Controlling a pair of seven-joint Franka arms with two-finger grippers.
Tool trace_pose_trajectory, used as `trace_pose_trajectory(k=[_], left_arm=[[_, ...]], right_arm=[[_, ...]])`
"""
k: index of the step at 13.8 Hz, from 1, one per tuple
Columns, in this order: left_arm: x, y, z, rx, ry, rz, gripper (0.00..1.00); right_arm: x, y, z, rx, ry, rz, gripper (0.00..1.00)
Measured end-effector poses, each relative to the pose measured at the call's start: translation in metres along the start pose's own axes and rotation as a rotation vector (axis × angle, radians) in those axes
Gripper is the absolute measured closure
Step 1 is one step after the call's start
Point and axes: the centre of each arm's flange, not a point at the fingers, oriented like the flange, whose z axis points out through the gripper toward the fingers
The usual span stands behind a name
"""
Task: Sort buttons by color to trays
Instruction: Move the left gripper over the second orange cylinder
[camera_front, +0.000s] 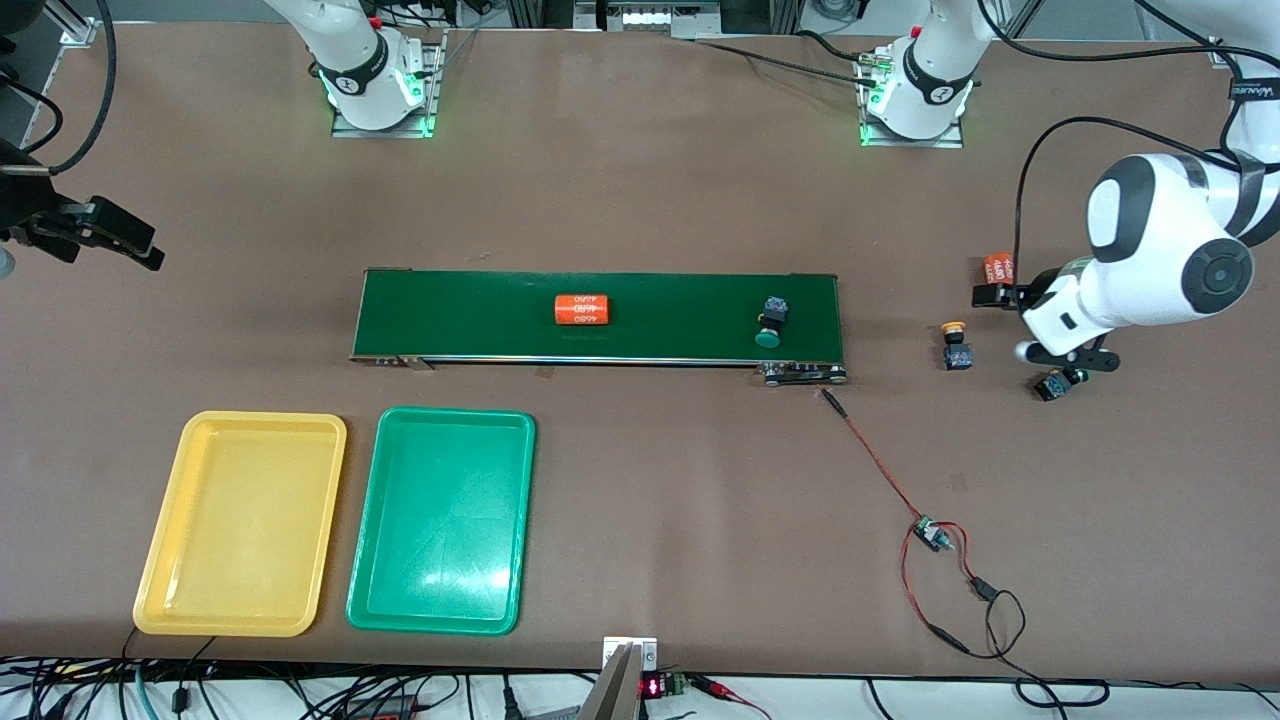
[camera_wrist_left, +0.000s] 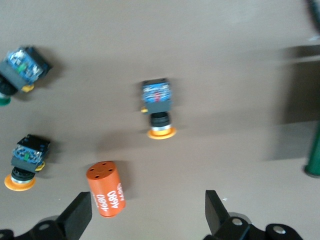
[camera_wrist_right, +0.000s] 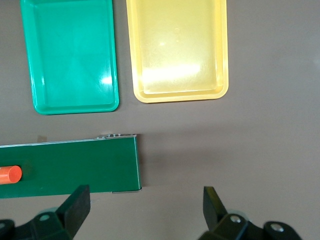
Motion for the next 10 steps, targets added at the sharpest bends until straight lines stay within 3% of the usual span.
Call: trace_pose_trajectory(k=[3, 10], left_arm=[[-0.018, -0.02, 0.037, -0.011, 0.007, -0.03, 0.0], [-0.033, -0.046, 0.056, -0.035, -0.018, -0.087, 0.0]], right_arm=[[-0.001, -0.005, 0.0, 0.018, -0.006, -0.004, 0.0], [-0.003, -0.01, 0.003, 0.04, -0.028, -0.008, 0.0]])
